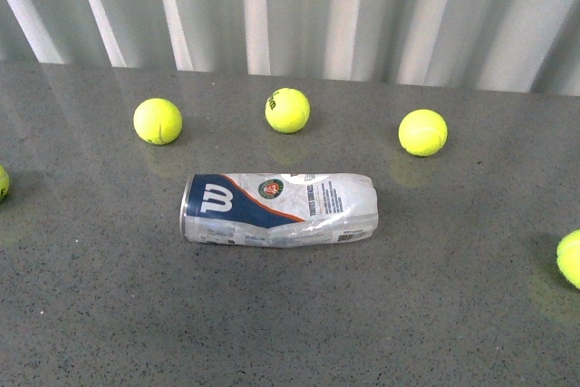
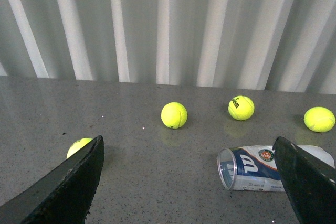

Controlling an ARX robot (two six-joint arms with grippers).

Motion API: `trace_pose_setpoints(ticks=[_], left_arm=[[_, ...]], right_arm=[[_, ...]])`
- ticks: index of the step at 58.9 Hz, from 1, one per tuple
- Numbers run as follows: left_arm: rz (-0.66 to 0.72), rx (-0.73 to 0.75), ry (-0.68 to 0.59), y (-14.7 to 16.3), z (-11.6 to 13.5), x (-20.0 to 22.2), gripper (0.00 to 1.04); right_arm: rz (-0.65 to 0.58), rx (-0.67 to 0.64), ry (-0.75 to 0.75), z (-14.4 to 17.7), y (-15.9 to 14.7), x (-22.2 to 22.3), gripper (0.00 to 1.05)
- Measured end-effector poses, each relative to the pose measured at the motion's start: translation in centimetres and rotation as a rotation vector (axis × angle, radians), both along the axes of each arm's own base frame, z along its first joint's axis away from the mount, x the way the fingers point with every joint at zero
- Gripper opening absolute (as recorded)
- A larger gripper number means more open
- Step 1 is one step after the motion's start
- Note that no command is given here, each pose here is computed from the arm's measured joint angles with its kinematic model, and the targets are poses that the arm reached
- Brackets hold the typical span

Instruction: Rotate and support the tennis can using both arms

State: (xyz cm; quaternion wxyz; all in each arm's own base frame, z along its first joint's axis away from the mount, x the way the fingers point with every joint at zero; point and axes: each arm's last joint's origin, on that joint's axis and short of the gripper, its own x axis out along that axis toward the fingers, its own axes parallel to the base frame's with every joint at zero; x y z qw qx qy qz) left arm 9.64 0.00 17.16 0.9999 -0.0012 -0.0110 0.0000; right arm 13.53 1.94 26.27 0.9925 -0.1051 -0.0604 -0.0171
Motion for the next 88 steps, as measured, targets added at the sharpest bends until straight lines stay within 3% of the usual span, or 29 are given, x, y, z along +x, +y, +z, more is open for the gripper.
trace_pose_setpoints(ticks=[8,19,50,84,88], left_arm=[[0.0,0.0,-0.001,0.0,0.0,0.0,0.98],[0.0,0.0,-0.001,0.0,0.0,0.0,0.98],[0.0,0.0,-0.001,0.0,0.0,0.0,0.98],[0.0,0.0,-0.002,0.0,0.0,0.0,0.98],[0.0,0.0,-0.002,0.0,0.0,0.0,0.98]], right_arm=[[0.033,0.159,0.135,-4.0,-0.6,-1.2,0.39],[0.041,0.193,0.123,-5.6,-1.8,-1.8,0.04],[0.031,0.2,0.152,-8.9,-1.9,-3.5,0.03],[0.033,0.2,0.123,-9.8,-1.9,-3.8,0.03],[0.033,0.2,0.123,-9.8,-1.9,-3.8,0.16]])
